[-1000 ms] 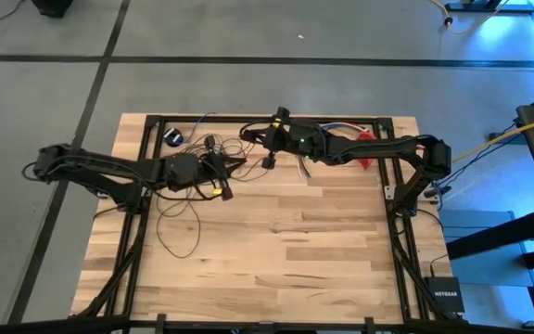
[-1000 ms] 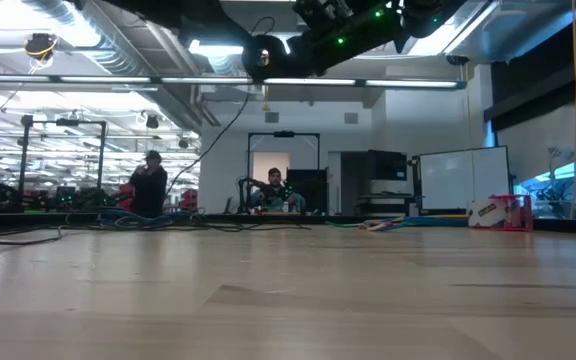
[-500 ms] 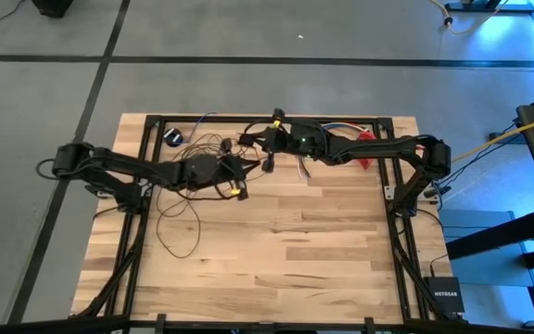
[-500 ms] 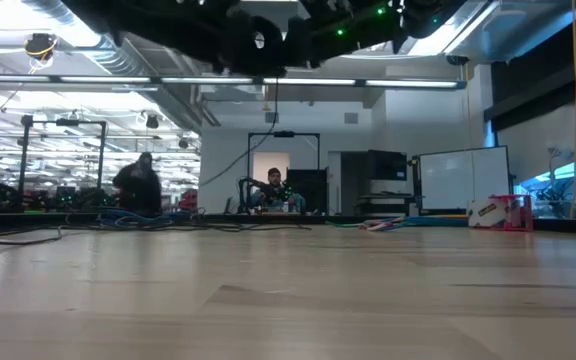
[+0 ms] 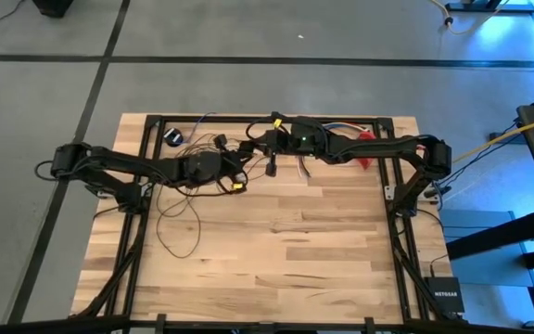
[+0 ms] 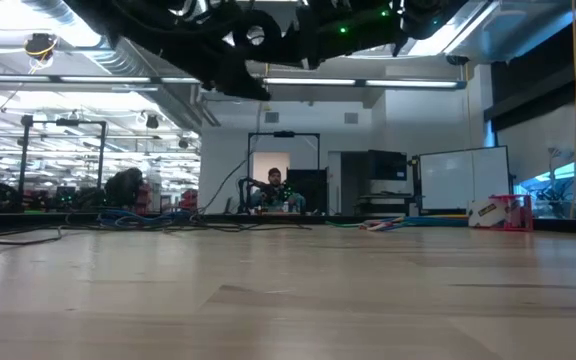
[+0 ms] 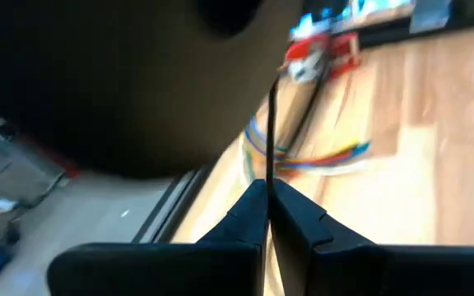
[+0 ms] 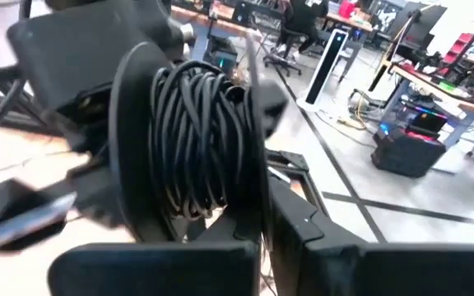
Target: Coiling cords
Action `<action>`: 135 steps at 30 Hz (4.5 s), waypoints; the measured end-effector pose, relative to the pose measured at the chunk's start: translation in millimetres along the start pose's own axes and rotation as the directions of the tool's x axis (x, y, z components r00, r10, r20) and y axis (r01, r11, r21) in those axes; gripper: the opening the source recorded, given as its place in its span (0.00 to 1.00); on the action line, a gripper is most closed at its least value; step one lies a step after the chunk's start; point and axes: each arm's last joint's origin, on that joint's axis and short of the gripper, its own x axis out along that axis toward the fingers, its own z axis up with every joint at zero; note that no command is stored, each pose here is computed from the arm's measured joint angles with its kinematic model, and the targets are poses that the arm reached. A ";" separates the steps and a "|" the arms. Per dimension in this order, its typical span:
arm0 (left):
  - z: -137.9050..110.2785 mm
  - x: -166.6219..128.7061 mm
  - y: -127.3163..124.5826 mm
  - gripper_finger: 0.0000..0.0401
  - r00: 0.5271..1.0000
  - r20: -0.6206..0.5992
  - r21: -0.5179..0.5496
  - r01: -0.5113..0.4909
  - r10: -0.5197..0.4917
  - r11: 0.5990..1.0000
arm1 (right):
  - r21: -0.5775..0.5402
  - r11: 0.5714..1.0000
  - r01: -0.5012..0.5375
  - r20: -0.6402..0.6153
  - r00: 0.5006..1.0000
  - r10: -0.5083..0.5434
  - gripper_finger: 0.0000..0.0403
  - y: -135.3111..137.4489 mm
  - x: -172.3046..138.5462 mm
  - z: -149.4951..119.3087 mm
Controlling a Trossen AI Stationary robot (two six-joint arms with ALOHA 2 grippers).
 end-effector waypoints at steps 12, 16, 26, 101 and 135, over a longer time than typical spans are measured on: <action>5.0 -50.8 23.8 0.01 0.998 -0.065 0.058 0.003 0.001 0.998 | -0.065 0.997 -0.031 -0.053 0.998 0.027 0.02 0.1 -14.6 10.0; 3.6 -65.3 32.9 0.02 0.997 -0.083 0.061 0.007 -0.002 0.998 | -0.082 0.996 -0.040 -0.077 0.996 0.034 0.02 0.8 -14.8 8.0; 25.5 -112.9 65.7 0.01 0.984 0.172 -0.077 -0.035 0.047 0.996 | -0.138 0.990 0.027 -0.112 0.993 -0.043 0.02 -1.6 -14.9 7.3; -62.1 19.2 43.0 0.01 0.994 -0.096 -0.146 -0.066 0.052 0.987 | -0.239 0.964 0.120 -0.208 0.963 -0.171 0.02 -1.6 0.0 -16.6; 27.4 -81.7 56.6 0.00 0.887 0.460 -0.275 0.196 -0.050 0.941 | -0.271 0.921 0.278 -0.210 0.917 -0.339 0.02 -4.5 13.3 -29.8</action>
